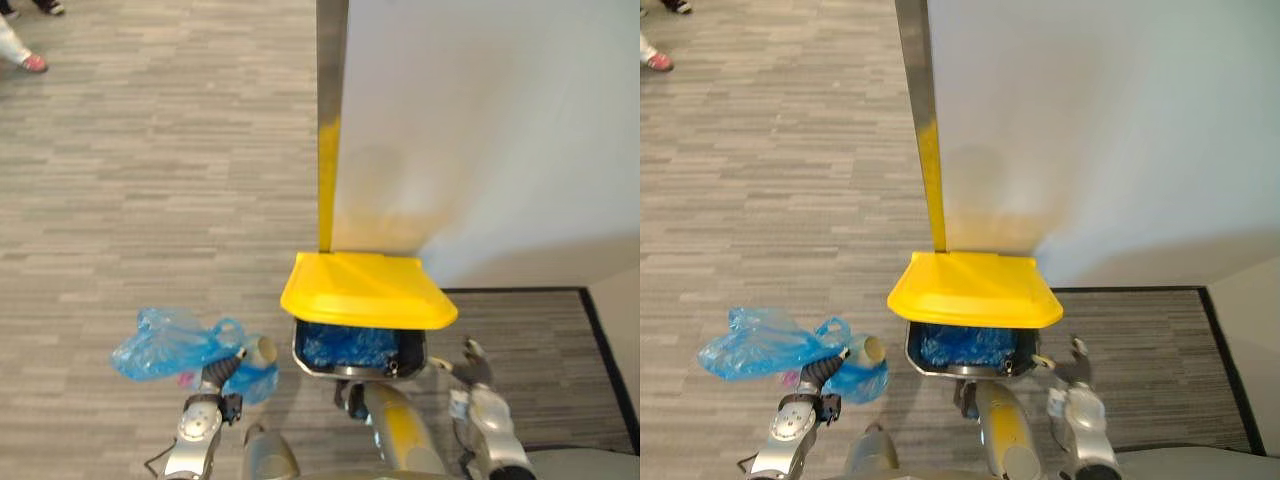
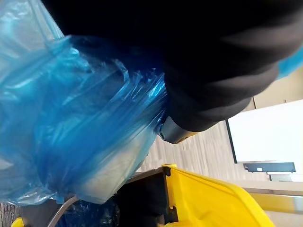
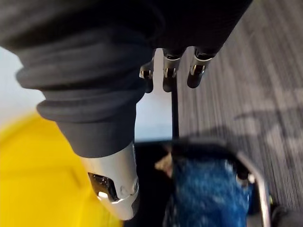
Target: Gather rubbish on tea table into small bin, then transfer packed bag to large trash can.
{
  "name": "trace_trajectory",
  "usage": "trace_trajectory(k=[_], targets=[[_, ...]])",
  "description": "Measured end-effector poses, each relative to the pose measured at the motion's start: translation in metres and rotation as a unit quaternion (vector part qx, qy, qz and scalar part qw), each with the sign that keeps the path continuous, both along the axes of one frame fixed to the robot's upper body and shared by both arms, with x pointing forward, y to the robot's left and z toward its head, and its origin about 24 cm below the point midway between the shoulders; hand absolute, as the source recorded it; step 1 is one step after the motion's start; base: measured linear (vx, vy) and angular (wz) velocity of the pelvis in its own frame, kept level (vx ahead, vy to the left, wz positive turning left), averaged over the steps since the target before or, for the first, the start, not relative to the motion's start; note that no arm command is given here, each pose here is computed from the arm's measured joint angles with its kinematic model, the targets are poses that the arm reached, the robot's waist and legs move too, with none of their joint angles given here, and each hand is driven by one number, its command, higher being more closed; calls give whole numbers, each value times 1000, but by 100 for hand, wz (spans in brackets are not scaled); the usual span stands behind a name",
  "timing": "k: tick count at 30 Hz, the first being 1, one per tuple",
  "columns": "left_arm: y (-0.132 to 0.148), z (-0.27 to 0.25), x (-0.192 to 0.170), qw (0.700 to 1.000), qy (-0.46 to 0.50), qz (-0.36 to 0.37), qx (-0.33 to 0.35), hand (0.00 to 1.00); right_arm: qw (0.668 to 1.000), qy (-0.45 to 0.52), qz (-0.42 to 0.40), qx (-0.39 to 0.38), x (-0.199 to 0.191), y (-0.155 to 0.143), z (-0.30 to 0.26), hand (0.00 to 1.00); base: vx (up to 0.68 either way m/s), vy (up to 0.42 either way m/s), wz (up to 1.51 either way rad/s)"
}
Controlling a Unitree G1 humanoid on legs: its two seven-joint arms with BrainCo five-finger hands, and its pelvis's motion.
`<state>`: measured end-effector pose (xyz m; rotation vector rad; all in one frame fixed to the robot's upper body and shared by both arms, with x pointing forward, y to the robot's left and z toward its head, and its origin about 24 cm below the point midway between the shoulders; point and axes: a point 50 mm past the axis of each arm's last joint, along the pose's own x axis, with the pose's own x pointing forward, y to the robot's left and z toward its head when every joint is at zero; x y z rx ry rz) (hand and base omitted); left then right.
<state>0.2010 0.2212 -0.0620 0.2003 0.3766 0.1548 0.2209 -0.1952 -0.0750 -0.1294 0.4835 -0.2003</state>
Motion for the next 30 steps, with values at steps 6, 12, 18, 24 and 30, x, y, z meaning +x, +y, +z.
trace_trajectory(k=[6,12,18,24,30], targets=[[-3,35,51,997,-78,-13,12,100,984,-101,148,-2,77,67,56,0,-139,-139,45],[-2,48,61,994,-111,7,2,100,943,-272,187,-38,149,97,172,0,-9,-81,22],[-26,73,69,984,-172,-39,-18,100,930,-320,163,-72,163,83,210,0,-38,-21,-1],[-52,95,76,970,-221,-95,-38,100,917,-354,164,-82,163,80,231,0,25,23,1],[-88,133,83,938,-291,-180,-47,100,917,-350,170,-83,162,82,228,0,13,33,-3]])
